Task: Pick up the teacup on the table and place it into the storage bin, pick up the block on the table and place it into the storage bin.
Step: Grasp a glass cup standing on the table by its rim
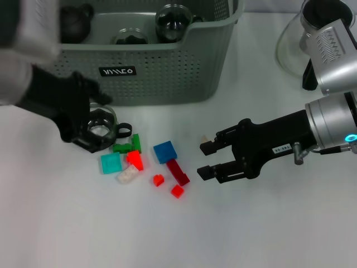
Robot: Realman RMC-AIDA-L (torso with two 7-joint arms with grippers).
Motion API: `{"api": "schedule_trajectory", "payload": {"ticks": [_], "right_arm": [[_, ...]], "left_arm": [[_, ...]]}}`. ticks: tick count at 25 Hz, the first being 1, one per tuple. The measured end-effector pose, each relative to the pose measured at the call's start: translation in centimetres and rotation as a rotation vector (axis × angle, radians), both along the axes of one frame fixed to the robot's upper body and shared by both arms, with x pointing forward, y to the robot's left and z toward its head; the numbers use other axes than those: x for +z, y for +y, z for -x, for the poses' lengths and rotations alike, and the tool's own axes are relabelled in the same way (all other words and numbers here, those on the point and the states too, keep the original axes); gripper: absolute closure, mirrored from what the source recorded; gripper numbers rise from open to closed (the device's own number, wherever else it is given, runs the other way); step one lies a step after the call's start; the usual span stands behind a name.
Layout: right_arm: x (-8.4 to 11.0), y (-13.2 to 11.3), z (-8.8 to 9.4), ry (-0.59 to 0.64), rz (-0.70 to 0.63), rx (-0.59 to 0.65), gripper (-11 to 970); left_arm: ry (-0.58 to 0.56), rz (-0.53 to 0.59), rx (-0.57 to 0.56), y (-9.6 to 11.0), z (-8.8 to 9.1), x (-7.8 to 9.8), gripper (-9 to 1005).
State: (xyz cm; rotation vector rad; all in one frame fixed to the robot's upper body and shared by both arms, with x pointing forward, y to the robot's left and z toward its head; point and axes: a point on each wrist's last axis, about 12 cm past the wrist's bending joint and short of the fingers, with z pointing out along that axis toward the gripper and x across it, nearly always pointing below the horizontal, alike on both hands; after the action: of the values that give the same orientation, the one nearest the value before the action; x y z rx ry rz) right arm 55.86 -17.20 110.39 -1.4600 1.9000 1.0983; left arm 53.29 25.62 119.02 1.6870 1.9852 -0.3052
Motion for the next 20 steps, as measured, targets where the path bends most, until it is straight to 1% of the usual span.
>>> {"api": "schedule_trajectory", "payload": {"ticks": [2, 4, 9, 15, 20], "right_arm": [[-0.2, 0.0, 0.0, 0.004, 0.001, -0.007, 372], [-0.3, 0.1, 0.1, 0.011, 0.001, -0.009, 372], [-0.5, 0.0, 0.1, 0.017, -0.001, -0.016, 372], [-0.5, 0.1, 0.1, 0.019, -0.005, -0.019, 372], [-0.4, 0.3, 0.1, 0.019, -0.007, -0.017, 372]], "left_arm": [[-0.004, -0.085, 0.0, -0.4, -0.2, -1.2, 173], [-0.004, -0.129, -0.002, -0.7, -0.2, -2.0, 174], [0.027, -0.17, 0.003, -0.6, -0.4, -3.2, 178], [0.028, -0.233, 0.025, -0.1, -1.0, -4.5, 183], [0.021, -0.286, 0.025, -0.2, -1.3, -5.4, 187]]}}
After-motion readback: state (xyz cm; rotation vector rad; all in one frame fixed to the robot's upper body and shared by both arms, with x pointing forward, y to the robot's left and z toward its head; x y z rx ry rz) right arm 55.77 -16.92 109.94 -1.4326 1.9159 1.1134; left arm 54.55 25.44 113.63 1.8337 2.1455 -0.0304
